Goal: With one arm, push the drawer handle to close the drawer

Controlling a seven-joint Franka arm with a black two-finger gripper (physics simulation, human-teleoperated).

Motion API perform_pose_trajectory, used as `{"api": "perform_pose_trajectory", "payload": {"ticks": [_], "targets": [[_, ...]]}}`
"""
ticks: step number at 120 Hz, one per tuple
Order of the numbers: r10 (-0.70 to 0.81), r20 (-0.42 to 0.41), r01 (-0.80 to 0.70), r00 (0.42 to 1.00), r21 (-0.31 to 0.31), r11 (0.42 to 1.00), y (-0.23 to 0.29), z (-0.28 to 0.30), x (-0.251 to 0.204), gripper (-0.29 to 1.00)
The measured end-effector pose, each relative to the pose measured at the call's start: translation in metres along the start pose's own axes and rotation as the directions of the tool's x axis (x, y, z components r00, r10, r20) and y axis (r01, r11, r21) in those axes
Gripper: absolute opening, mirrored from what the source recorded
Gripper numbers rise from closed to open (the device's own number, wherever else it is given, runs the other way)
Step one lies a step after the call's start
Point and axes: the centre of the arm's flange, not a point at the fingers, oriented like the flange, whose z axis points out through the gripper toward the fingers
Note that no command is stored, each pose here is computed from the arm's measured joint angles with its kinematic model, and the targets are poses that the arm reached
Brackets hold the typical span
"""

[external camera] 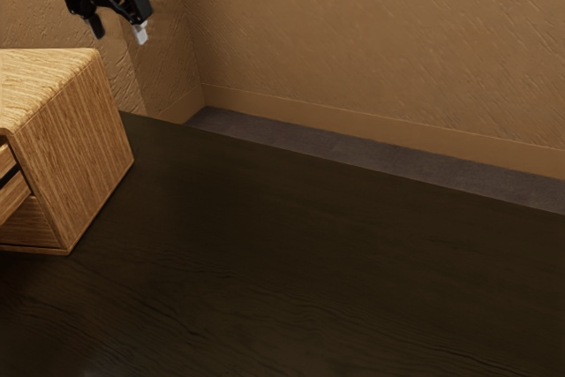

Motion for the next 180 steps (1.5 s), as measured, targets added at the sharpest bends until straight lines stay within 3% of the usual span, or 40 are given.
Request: {"api": "perform_pose_trajectory", "payload": {"ticks": [24, 37, 49, 63, 80, 91, 106, 118, 132, 145, 165, 180], "targets": [[-0.064, -0.001, 0.064, 0.998, 0.008, 0.998, -0.037, -0.002, -0.004, 0.68], [-0.119, -0.220, 0.119, 0.968, -0.015, 0.993, -0.073, -0.120, -0.066, 0.68], [-0.138, -0.254, 0.138, 0.957, -0.019, 0.990, -0.084, -0.143, -0.087, 0.68], [-0.125, -0.228, 0.124, 0.966, -0.019, 0.992, -0.077, -0.132, -0.079, 0.68], [-0.079, -0.108, 0.075, 0.991, -0.037, 0.996, -0.056, -0.079, -0.067, 0.68], [-0.042, -0.061, 0.038, 0.997, -0.075, 0.996, -0.051, -0.055, -0.133, 0.68], [-0.016, -0.085, 0.010, 0.996, -0.075, 0.997, -0.040, -0.030, -0.255, 0.68], [-0.003, -0.096, -0.003, 0.995, -0.071, 0.997, -0.038, -0.008, -0.305, 0.68], [-0.029, -0.085, 0.021, 0.996, -0.083, 0.996, -0.050, -0.001, -0.328, 0.68], [-0.037, -0.027, 0.037, 0.999, -0.019, 0.999, -0.029, 0.009, -0.335, 0.68], [0.036, 0.023, -0.036, 0.999, -0.027, 0.999, -0.011, 0.026, -0.337, 0.68], [0.022, 0.038, -0.021, 0.999, -0.033, 0.999, -0.038, 0.052, -0.357, 0.68]]}}
